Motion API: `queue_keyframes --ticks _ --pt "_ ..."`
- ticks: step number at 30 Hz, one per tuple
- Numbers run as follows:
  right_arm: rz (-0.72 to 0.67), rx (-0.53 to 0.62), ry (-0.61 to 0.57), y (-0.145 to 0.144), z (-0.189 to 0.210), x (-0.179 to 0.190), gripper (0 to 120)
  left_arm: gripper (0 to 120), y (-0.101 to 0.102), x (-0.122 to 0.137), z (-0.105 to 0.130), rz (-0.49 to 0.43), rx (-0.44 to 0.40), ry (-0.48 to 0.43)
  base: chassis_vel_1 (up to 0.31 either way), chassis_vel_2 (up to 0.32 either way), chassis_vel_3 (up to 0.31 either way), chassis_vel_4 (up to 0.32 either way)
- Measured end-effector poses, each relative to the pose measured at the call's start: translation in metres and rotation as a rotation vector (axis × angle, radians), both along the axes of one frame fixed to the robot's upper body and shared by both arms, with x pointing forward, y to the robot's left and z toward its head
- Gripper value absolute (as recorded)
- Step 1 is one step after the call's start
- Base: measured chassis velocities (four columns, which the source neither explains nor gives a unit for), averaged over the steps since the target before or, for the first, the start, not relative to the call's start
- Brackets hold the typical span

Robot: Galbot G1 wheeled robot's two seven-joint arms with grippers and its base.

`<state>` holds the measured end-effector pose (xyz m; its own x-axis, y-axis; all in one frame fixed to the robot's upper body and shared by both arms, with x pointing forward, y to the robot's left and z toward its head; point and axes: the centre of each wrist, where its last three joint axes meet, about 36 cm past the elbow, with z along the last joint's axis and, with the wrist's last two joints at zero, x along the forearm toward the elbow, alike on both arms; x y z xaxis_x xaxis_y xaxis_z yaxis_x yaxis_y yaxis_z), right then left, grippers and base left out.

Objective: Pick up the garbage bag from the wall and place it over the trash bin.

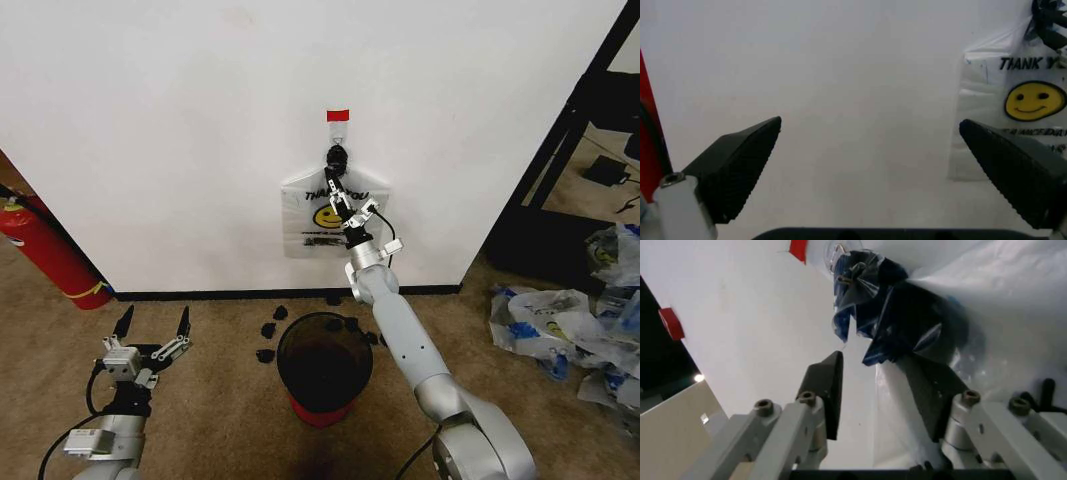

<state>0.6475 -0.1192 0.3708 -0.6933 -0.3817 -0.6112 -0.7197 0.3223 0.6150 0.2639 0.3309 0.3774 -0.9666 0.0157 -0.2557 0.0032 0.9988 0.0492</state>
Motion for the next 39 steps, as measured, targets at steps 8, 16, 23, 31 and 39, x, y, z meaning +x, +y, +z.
queue_keyframes --ticks 8,16,23,31,39 --pt "-0.019 -0.005 0.016 -0.008 -0.004 0.002 29 100 0.000 -0.001 0.001 -0.002 0.003 0.001 0.000 0.000 0.000 0.000" --pt "-0.024 -0.004 0.009 -0.009 0.001 0.005 36 100 -0.001 -0.001 0.000 -0.005 0.004 0.002 0.000 0.000 0.000 0.000" --pt "-0.028 -0.009 0.009 -0.011 0.001 0.006 37 100 0.000 0.000 -0.002 -0.004 0.004 0.002 0.000 0.000 0.000 0.000" --pt "-0.035 -0.012 0.011 -0.012 0.002 0.008 21 100 -0.001 0.000 -0.004 -0.003 0.002 0.002 0.000 0.000 0.000 0.000" --pt "-0.038 -0.014 0.012 -0.012 0.004 0.011 0 100 -0.001 0.001 -0.005 -0.003 0.001 0.002 0.000 0.000 0.000 0.000"
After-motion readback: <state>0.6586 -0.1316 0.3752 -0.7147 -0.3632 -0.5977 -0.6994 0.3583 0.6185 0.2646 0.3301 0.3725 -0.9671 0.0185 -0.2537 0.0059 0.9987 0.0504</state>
